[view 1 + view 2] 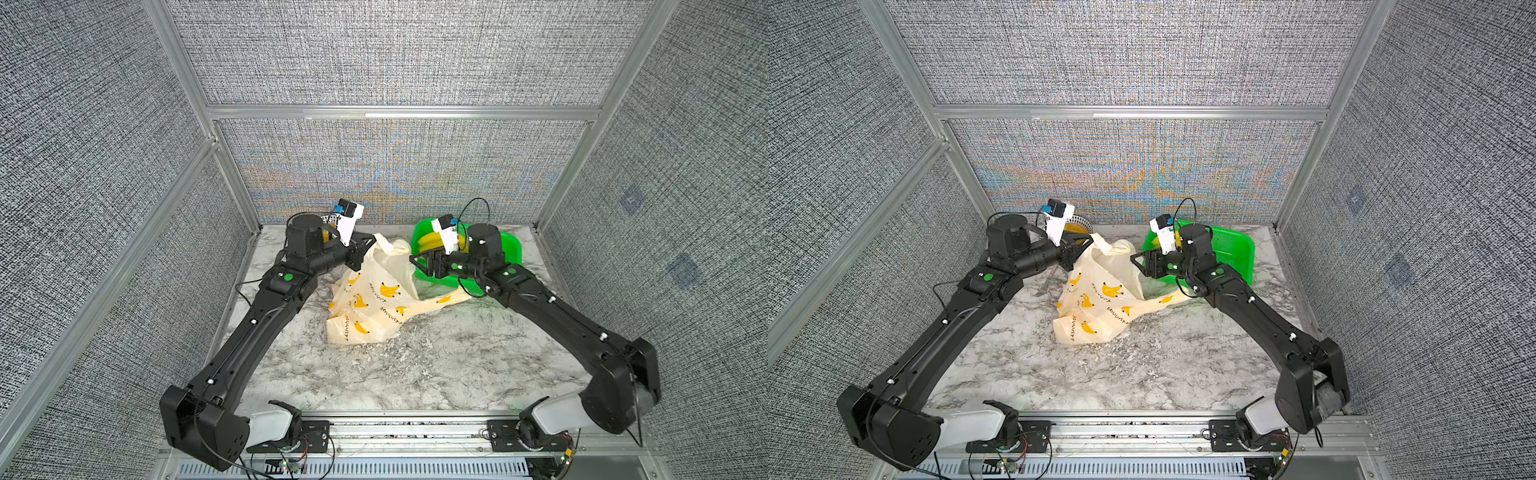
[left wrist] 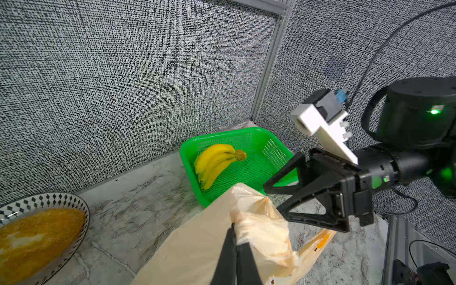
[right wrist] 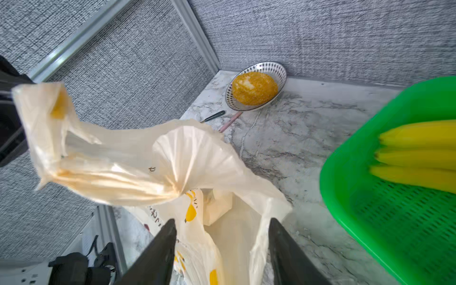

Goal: Place the banana into a plastic bag & tie a knot
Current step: Open the plastic bag at the center of the board.

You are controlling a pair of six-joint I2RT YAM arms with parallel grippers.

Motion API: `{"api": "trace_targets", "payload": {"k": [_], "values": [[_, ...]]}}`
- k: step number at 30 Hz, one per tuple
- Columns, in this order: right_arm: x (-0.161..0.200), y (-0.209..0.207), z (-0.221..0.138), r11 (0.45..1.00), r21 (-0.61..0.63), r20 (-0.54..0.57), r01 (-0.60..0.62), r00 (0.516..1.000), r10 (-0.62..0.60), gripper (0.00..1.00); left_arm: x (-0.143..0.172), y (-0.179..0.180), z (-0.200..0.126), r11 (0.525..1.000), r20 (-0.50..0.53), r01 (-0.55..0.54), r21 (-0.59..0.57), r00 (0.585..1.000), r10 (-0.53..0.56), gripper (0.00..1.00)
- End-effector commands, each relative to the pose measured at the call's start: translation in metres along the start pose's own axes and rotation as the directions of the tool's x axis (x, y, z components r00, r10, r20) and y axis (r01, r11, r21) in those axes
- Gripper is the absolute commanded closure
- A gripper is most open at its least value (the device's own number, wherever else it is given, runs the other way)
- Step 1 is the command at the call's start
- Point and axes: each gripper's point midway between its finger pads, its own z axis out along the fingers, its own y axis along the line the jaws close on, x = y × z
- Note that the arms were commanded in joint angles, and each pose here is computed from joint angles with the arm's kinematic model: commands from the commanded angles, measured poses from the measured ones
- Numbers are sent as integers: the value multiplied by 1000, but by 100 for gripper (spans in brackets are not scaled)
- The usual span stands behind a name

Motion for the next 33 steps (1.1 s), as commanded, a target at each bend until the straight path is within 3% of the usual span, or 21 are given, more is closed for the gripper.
{"api": "trace_targets", "payload": {"k": [1,5,14,16,21,24,26,29,33], "values": [[-1,18,-6,996,-70,33,62,998,-60,47,-5,-2,4,1000,12,8,20,1000,-9,100],[21,36,16,986,-156,-18,56,998,-59,65,-5,4,8,1000,12,23,6,1000,-23,100],[66,50,77,975,-221,-131,-12,991,-18,74,-3,10,22,999,10,52,12,999,-52,100],[74,81,71,925,-378,-165,-23,985,-43,76,-1,15,24,999,5,50,-9,999,-50,100],[92,157,27,720,-694,-155,4,976,-155,74,3,22,29,998,-2,52,-35,999,-52,100],[78,132,27,808,-588,-114,38,985,-129,74,7,24,32,998,-12,57,-32,998,-58,100],[64,119,15,804,-594,-82,31,992,-99,71,11,25,34,997,-21,63,-32,998,-64,100],[55,99,3,812,-584,-76,8,995,-64,63,17,27,38,997,-44,65,-31,997,-66,100],[27,50,-7,888,-460,-28,-15,1000,3,43,32,31,45,997,-99,74,-35,992,-77,100]]}}
